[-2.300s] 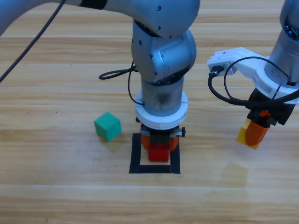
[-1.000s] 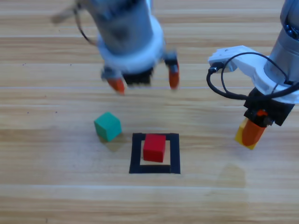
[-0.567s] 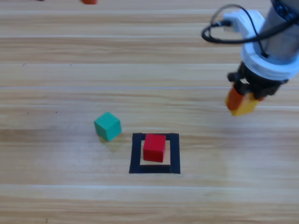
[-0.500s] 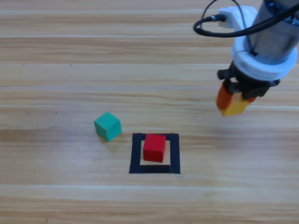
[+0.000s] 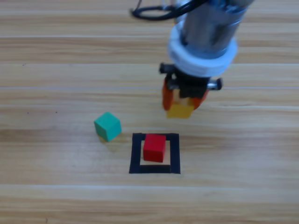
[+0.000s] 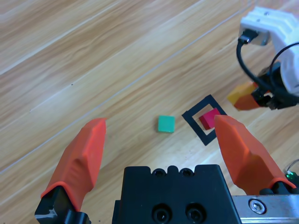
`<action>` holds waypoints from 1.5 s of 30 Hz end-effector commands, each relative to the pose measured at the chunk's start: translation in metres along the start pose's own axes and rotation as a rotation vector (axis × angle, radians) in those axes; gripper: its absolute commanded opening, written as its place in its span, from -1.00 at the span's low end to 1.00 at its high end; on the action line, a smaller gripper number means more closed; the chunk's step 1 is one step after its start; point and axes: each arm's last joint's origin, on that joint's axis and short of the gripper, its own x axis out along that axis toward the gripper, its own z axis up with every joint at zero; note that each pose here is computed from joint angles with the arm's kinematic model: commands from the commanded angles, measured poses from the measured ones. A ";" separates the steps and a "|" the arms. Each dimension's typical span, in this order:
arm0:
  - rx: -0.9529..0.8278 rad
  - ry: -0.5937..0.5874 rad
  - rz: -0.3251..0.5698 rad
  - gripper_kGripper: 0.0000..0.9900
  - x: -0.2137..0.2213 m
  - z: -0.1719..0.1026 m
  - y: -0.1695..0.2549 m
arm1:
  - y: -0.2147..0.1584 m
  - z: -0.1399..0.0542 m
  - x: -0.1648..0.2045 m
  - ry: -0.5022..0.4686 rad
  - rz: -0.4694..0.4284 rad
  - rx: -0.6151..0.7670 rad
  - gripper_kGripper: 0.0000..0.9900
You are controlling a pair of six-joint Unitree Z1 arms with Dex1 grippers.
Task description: Stack the blocks in the rectangular block: red at the bottom, yellow in the middle, green on top
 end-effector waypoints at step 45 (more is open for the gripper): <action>-0.110 0.153 -0.073 1.00 0.057 -0.010 0.029 | 0.051 0.010 0.108 0.154 -0.112 0.165 -1.00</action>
